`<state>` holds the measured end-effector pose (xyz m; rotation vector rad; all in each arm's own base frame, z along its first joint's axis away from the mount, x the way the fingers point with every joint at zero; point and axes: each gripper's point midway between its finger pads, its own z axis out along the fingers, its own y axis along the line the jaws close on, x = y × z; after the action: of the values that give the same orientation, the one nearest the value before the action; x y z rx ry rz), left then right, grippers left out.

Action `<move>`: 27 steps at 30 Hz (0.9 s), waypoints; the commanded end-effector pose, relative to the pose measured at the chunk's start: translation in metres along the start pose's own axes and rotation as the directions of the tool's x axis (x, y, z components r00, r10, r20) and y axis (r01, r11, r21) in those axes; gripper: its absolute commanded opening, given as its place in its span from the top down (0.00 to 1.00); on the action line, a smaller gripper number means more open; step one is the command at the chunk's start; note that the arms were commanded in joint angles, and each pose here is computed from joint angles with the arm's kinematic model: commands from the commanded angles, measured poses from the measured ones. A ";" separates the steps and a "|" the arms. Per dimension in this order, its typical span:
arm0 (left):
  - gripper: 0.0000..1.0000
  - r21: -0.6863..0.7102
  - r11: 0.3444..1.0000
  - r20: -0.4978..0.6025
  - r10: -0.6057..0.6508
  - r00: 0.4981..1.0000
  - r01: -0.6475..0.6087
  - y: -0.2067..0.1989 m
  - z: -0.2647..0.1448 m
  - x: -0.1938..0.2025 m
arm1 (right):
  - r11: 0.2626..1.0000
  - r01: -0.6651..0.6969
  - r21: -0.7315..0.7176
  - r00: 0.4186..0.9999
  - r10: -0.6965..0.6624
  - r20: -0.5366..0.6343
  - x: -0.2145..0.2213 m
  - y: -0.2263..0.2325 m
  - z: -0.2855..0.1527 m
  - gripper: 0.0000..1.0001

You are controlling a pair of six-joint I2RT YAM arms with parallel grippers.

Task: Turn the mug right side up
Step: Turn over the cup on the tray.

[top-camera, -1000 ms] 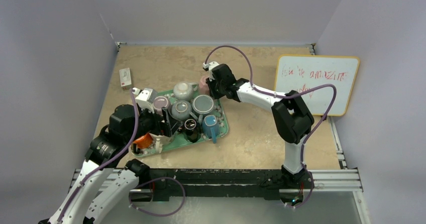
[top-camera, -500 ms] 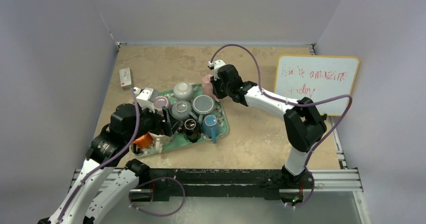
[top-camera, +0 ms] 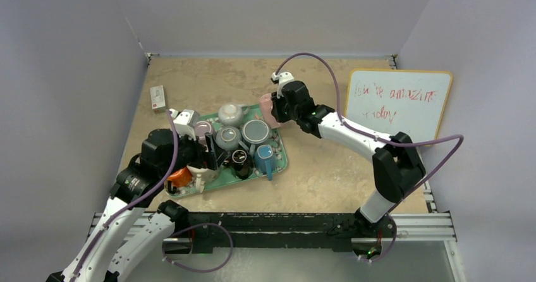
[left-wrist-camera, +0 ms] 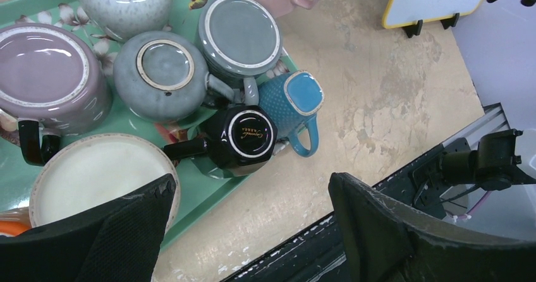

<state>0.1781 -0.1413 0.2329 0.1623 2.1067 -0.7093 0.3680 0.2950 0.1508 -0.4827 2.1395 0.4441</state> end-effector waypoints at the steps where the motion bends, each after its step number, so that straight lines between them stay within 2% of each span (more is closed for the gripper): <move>1: 0.10 -0.004 1.000 0.041 -0.011 0.999 0.012 -0.001 -0.002 -0.008 | 0.990 -0.124 -0.071 0.972 0.136 0.194 -0.063 0.015 -0.032 1.00; 11: 0.12 0.001 1.000 0.097 0.021 0.995 -0.021 -0.005 0.001 -0.028 | 0.941 -0.312 -0.127 0.919 0.333 0.209 -0.069 0.017 -0.078 1.00; 17: 0.16 0.058 0.998 0.113 -0.006 0.994 0.000 -0.023 0.012 -0.050 | 0.868 -0.450 -0.208 0.849 0.488 0.200 -0.071 0.026 -0.109 1.00; 22: 0.16 0.162 0.981 0.116 -0.130 0.985 0.110 -0.045 0.025 -0.063 | 0.791 -0.550 -0.269 0.767 0.605 0.213 -0.074 0.029 -0.129 1.00; 27: 0.18 0.317 0.913 0.103 -0.301 0.948 0.256 -0.072 0.035 -0.074 | 0.702 -0.621 -0.349 0.681 0.704 0.204 -0.079 0.035 -0.145 1.00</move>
<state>0.2196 -0.1830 0.2647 0.0358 2.0371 -0.9184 0.2934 0.2608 0.2359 0.1551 2.0905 0.9029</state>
